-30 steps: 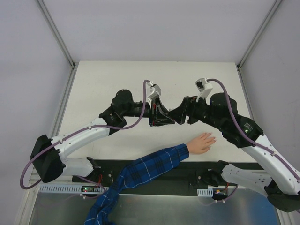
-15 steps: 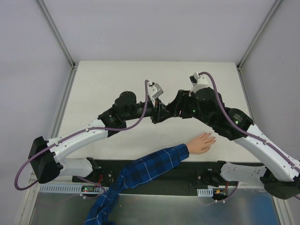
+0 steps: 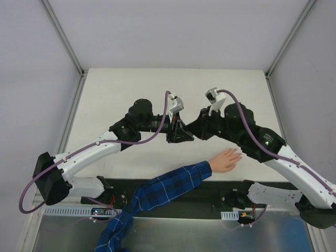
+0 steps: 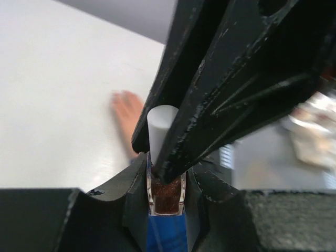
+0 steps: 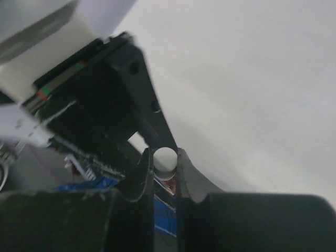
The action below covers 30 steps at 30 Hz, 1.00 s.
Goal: Paint the nails
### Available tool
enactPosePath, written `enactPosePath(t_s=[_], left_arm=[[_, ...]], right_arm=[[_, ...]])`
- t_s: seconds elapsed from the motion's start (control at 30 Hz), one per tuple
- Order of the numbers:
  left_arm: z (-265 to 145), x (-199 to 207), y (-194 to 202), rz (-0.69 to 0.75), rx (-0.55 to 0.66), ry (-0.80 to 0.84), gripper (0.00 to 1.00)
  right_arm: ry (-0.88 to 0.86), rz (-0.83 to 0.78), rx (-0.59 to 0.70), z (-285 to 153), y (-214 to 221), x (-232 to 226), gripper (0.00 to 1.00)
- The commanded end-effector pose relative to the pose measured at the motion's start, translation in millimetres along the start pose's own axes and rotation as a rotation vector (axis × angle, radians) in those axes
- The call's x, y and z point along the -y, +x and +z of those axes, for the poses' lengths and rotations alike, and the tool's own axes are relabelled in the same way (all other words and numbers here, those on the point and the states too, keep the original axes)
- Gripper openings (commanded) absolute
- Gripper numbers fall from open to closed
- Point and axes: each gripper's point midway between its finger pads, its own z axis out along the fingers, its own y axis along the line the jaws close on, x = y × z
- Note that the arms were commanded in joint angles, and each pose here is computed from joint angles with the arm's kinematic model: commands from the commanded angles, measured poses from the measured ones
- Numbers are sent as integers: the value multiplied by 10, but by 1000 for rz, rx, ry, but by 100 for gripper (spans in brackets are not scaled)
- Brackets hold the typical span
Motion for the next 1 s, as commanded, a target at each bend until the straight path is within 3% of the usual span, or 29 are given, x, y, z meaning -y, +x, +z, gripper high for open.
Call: enactPosePath(t_s=[0.0, 0.1, 0.17, 0.23, 0.27, 0.37, 0.4, 0.5, 0.63, 0.97], left_arm=[[-392, 1011, -519, 141, 63, 592, 0], [-427, 1053, -470, 128, 50, 628, 0], [-371, 937, -487, 135, 70, 551, 0], [-337, 849, -471, 114, 66, 478, 0], [-314, 783, -480, 132, 78, 438, 0], [-235, 497, -506, 122, 115, 248, 0], [-211, 374, -527, 118, 131, 177, 0], [-165, 100, -523, 108, 133, 17, 0], [-132, -78, -522, 94, 130, -74, 0], [-54, -132, -527, 89, 122, -89, 0]], right_arm=[[-612, -274, -55, -497, 299, -744, 0], [-590, -254, -70, -515, 285, -726, 0], [-484, -215, -38, -436, 207, -590, 1], [-380, -165, 0, -420, 122, -446, 8], [-285, -122, 31, -411, 23, -319, 29], [-84, -39, 57, -429, -86, -15, 59], [-51, 23, 74, -461, -150, 6, 63], [0, 88, 87, -496, -238, 47, 67], [58, 126, 89, -487, -301, 101, 68], [74, 111, 105, -246, -508, -28, 56]])
